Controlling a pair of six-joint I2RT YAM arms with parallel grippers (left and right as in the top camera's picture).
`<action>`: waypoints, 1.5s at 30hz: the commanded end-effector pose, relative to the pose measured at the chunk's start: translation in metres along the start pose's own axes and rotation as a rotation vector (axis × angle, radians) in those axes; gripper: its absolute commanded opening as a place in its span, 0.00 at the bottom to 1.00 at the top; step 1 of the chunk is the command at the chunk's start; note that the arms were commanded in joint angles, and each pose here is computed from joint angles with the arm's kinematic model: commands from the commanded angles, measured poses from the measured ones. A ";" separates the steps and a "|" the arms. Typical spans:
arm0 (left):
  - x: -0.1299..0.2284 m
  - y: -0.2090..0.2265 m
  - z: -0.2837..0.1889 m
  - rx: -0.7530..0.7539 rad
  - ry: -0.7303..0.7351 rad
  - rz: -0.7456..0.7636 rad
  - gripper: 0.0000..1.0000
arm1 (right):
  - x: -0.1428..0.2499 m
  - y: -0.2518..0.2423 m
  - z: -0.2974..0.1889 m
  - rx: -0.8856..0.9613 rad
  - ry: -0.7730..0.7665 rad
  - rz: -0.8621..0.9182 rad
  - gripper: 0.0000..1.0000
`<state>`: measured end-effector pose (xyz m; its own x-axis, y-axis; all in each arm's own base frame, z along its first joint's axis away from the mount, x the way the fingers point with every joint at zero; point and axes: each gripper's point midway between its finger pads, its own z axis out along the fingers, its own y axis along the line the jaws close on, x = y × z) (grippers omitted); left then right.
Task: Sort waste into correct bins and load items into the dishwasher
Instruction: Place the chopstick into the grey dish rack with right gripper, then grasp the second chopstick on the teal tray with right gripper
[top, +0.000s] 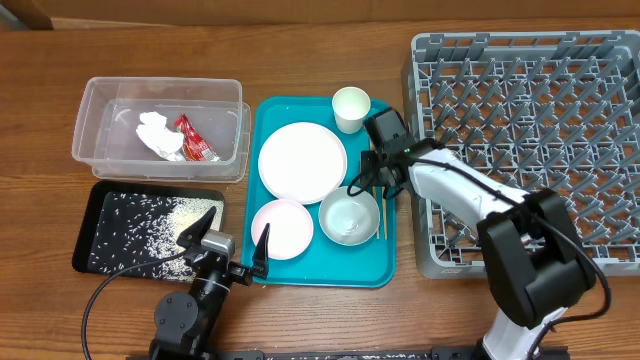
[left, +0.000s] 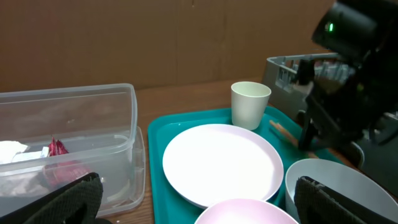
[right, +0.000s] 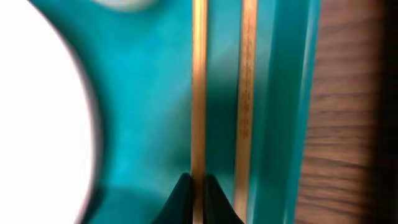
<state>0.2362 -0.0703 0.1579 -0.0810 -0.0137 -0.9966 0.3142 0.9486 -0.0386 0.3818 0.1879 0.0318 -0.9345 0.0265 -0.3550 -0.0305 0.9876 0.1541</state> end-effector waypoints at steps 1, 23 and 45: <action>0.000 0.002 0.000 -0.010 -0.005 -0.018 1.00 | -0.052 0.023 -0.066 -0.076 -0.167 -0.026 0.04; 0.000 0.002 0.000 -0.010 -0.005 -0.018 1.00 | -0.054 -0.076 -0.148 0.307 -0.230 -0.063 0.04; 0.000 0.002 0.000 -0.010 -0.005 -0.018 1.00 | -0.018 0.026 -0.111 -0.121 -0.037 -0.169 0.54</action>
<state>0.2362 -0.0702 0.1578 -0.0814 -0.0136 -0.9966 0.3138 0.9487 -0.0386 0.3684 0.1663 0.1442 -0.8946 -0.1289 -0.4280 -0.1965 0.9734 0.1177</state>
